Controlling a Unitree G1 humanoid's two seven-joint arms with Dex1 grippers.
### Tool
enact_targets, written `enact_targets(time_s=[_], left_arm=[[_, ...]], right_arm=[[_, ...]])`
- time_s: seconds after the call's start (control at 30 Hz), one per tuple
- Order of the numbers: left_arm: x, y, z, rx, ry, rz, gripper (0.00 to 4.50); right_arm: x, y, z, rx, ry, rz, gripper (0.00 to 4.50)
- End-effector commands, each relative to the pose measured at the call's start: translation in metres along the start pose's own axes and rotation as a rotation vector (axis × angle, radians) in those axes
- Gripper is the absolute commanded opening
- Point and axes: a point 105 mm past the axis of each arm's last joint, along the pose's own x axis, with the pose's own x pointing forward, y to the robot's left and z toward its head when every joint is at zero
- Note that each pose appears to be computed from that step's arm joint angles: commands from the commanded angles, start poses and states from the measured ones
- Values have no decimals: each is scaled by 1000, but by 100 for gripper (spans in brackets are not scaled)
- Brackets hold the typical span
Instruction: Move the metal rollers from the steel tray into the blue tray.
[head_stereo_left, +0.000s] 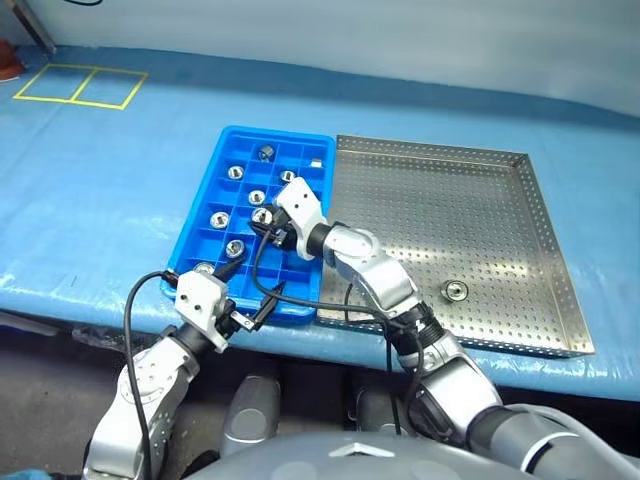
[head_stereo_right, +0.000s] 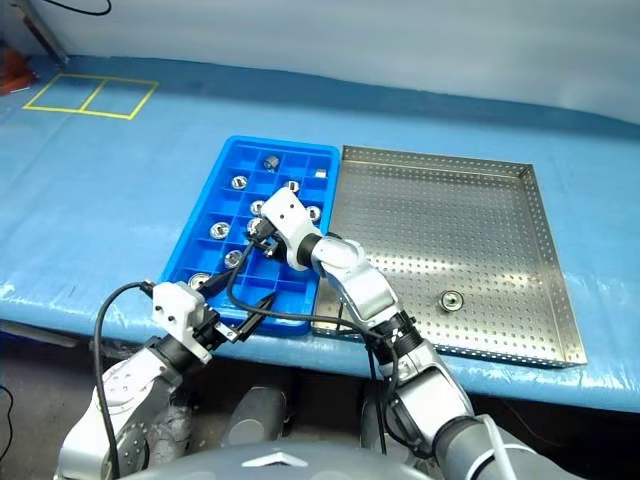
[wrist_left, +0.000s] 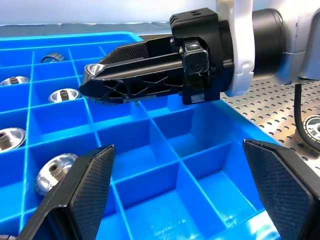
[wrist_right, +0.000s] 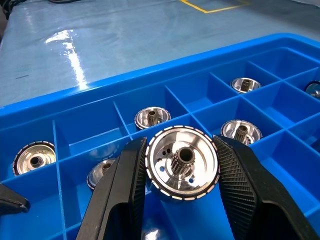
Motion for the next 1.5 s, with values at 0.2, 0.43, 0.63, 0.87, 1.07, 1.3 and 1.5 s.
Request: enact_targets(time_s=[0.2, 0.43, 0.63, 0.87, 1.07, 1.3, 1.5], left_arm=[[-3, -4, 16, 30, -66, -5, 450], [2, -7, 15, 35, -67, -39, 450], [5, -9, 15, 33, -64, -64, 450], [15, -15, 17, 30, -60, -137, 450], [29, -23, 19, 26, -68, -220, 450], [40, -31, 20, 23, -71, -299, 450], [45, -35, 20, 16, -67, -336, 450]], right_arm=[[-2, -23, -2, 12, -14, -86, 170], [-15, -31, -11, -9, 42, -99, 170], [-22, -19, -23, 8, 107, -46, 263], [-42, -28, 2, -5, 10, -149, 356], [-95, -59, 8, -25, 74, -330, 356], [-170, -74, -16, -90, 324, -429, 356], [-217, -69, -28, -86, 475, -421, 356]])
